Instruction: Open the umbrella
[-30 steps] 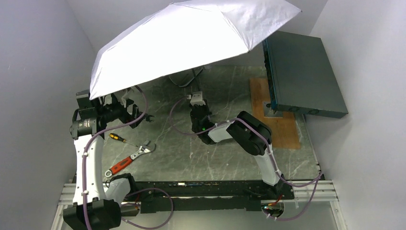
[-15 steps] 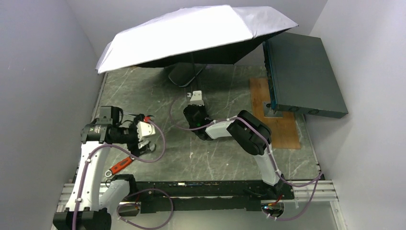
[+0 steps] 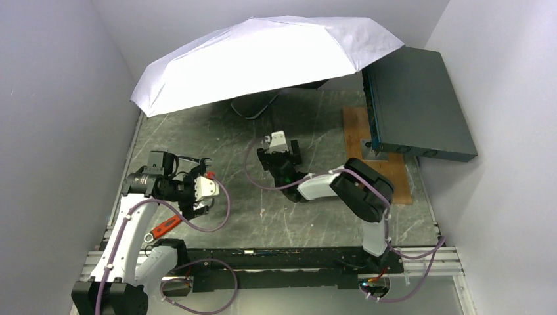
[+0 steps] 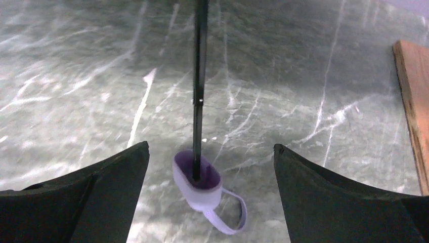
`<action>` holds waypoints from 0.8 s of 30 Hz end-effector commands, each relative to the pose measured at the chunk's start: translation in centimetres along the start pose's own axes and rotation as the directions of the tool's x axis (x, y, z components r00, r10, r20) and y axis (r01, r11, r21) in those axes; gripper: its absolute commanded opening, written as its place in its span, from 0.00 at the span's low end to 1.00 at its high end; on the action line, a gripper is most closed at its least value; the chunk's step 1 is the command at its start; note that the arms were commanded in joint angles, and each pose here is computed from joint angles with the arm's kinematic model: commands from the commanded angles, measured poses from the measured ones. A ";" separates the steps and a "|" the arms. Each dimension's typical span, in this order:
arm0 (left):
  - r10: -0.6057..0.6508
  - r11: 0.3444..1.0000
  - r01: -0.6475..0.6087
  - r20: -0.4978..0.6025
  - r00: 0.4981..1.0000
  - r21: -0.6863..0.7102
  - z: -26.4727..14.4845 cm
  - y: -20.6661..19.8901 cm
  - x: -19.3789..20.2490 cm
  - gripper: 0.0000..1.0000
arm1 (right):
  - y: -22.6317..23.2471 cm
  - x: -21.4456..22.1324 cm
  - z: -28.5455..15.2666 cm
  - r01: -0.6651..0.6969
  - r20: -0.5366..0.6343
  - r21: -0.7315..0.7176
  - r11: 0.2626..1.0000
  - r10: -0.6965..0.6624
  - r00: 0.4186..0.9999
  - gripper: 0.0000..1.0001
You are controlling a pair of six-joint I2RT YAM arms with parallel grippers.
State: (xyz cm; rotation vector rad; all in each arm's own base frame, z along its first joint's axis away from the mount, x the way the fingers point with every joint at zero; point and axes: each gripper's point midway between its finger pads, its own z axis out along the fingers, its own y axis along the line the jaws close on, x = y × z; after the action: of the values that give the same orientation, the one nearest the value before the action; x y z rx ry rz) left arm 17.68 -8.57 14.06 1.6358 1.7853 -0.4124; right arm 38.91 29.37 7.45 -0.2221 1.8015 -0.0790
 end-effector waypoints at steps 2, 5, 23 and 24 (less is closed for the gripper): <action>0.072 0.997 -0.073 -0.035 0.997 -0.032 0.7 0.0 1.4 1.00 | 1.4 -4.9 -3.6 0.041 0.124 -0.219 0.975 -0.014 0.992 0.98; 0.067 0.993 -0.070 -0.043 0.997 -0.090 0.9 0.3 1.9 1.00 | 1.1 -4.5 -5.4 0.100 0.123 -0.285 0.953 -0.067 0.990 1.00; -0.450 0.753 0.389 0.016 0.893 -0.532 -5.8 5.7 2.5 1.00 | -3.8 -6.7 -16.0 0.247 0.176 -0.634 0.732 -0.175 0.969 0.99; -0.485 0.730 0.428 0.037 0.874 -0.533 -6.0 5.8 2.4 1.00 | -4.3 -6.7 -16.5 0.242 0.159 -0.660 0.711 -0.183 0.970 0.98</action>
State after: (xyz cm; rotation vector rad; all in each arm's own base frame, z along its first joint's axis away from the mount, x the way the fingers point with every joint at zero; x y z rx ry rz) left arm 20.29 -3.60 15.40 1.1013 2.0569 -0.0565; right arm 26.85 26.69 17.85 -0.8151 1.6271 0.3336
